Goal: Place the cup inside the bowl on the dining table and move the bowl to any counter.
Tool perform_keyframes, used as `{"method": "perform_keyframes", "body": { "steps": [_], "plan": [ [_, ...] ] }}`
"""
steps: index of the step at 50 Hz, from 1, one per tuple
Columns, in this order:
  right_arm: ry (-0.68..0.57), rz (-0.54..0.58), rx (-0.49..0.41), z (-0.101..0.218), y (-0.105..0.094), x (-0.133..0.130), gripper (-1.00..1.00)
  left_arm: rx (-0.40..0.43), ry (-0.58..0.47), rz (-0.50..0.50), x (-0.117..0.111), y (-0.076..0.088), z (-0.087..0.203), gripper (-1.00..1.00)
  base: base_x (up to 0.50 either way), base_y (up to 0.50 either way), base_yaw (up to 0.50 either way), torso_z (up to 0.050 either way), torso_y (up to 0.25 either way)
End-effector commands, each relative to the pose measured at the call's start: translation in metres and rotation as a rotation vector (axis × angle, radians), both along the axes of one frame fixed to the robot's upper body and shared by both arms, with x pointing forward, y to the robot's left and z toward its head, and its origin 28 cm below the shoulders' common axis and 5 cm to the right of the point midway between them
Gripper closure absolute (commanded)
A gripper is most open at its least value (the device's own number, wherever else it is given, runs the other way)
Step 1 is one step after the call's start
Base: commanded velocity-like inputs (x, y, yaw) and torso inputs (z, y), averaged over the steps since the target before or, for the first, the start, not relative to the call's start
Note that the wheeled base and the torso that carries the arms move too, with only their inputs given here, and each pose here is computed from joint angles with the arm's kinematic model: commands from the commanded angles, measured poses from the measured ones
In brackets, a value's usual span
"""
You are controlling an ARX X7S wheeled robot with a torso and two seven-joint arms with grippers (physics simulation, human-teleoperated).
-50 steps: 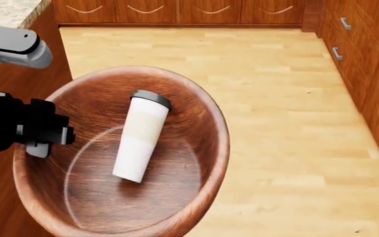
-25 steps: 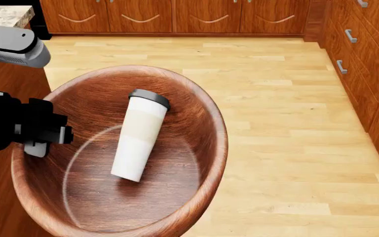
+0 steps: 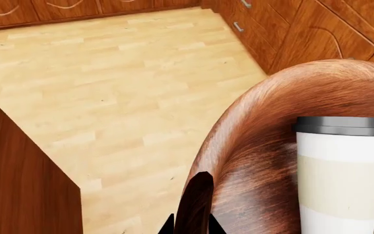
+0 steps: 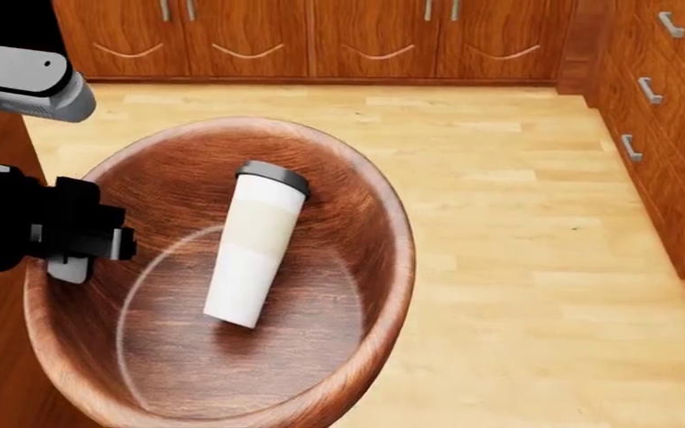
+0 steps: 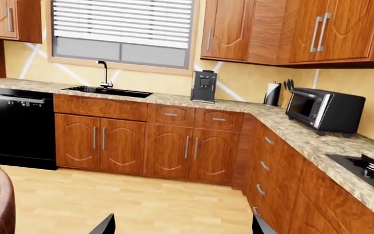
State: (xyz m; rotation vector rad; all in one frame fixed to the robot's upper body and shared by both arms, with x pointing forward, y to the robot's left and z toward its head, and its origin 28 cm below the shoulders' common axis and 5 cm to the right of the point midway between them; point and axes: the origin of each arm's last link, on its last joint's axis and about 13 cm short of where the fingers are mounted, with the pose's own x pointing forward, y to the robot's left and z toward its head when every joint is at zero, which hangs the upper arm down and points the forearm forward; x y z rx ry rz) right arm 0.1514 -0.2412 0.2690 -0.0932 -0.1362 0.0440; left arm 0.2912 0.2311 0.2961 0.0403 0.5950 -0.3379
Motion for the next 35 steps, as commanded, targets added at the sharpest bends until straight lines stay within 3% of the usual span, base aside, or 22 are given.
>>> {"method": "perform_keyframes", "body": {
  "steps": [1, 35],
  "plan": [
    [-0.002, -0.002, -0.008, 0.0000, 0.0005, -0.0024, -1.00, -0.025, -0.017, 0.014, 0.0032, 0.0016, 0.0043, 1.00, 0.50, 0.00, 0.00, 0.000, 0.000],
    [-0.006, 0.010, -0.007, 0.0003, 0.0016, -0.0011, -1.00, -0.020, -0.020, 0.006, 0.0030, -0.0012, 0.0034, 1.00, 0.50, 0.00, 0.00, 0.000, 0.002]
  ]
}}
